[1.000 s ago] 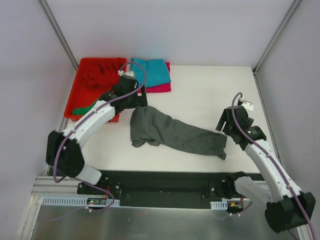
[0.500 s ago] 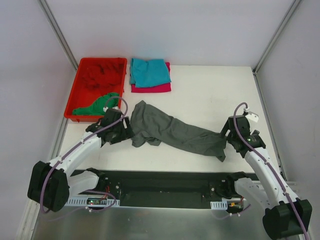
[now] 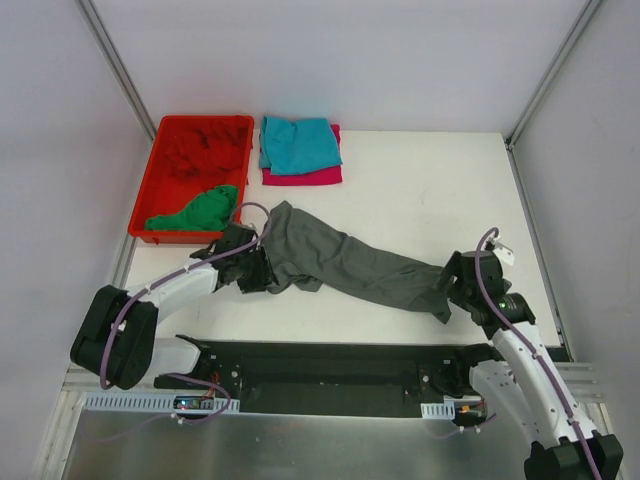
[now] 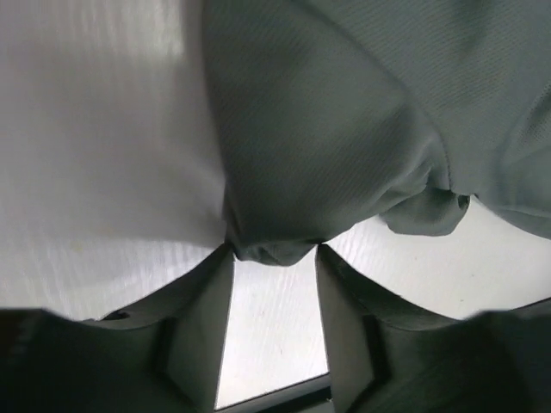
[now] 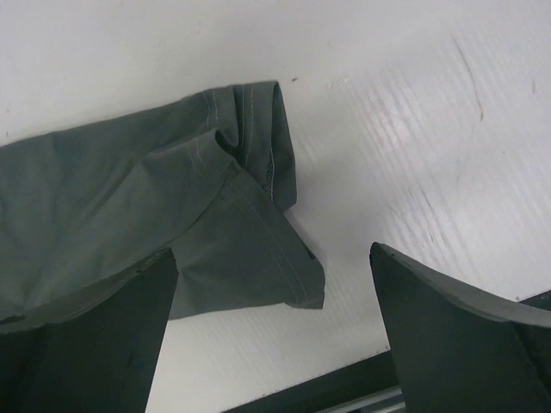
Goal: Fold and stack the t-shirts
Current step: Flatten out the tshirt
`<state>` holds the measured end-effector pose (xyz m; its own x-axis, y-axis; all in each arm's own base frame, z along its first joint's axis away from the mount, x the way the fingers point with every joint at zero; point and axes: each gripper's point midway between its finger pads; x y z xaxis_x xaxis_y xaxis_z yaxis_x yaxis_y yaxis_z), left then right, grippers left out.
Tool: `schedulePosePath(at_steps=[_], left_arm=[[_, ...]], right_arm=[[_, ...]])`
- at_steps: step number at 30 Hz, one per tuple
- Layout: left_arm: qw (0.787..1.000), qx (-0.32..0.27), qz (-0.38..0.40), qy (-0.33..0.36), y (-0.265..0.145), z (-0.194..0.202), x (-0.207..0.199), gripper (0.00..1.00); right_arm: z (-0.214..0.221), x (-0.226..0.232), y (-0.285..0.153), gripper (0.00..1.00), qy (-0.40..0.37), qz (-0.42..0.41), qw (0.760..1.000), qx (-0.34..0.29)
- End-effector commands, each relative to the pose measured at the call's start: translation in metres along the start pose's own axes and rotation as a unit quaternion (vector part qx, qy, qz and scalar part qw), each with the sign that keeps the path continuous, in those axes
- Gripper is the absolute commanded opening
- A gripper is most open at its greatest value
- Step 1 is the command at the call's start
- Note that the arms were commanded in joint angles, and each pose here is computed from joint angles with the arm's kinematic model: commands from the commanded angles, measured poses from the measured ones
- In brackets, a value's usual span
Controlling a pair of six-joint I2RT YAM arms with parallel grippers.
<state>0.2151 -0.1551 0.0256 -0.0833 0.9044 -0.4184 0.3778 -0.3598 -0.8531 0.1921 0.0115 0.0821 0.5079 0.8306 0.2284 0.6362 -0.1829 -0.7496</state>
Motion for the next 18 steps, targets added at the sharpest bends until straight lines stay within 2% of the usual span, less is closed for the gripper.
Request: schedulePosePath(at_steps=[1,2,3,8,11,15,18], left_arm=[[1.000,-0.016,0.003,0.025,0.009,-0.019,-0.017,0.28],[1.000,-0.014,-0.004,0.024,0.011,-0.018,-0.015,0.09],[1.000,-0.014,-0.012,0.018,0.013,-0.018,-0.013,0.00],[0.998,-0.048,-0.048,-0.001,0.007,-0.028,0.000,0.00],[0.996,-0.080,-0.044,-0.006,-0.011,-0.037,0.000,0.00],[0.978,-0.162,-0.126,-0.034,-0.039,-0.058,0.032,0.00],[0.967,-0.198,-0.151,-0.059,-0.059,-0.070,0.047,0.00]], right_arm=[[0.023,-0.007,-0.011,0.96,0.017,-0.004,0.999,0.050],[0.027,-0.009,-0.014,0.96,0.022,0.001,0.998,0.058],[0.034,-0.011,-0.016,0.97,0.020,-0.001,0.997,0.071],[0.060,-0.017,-0.017,0.99,0.025,-0.001,0.993,0.118],[0.061,-0.005,-0.018,0.90,0.015,-0.033,0.991,0.127],[0.062,0.004,-0.010,0.84,-0.006,-0.060,0.990,0.127],[0.061,0.008,-0.007,0.81,-0.013,-0.070,0.990,0.126]])
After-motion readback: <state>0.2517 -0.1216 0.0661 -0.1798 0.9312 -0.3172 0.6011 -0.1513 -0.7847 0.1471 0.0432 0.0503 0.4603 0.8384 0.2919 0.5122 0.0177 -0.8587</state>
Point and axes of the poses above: each gripper's point midway between its finger pads, its own y axis out along the fingers, its own x axis along the line the jaws close on, z = x × y, and after that the axes turned 5 degrees about y, right-handed
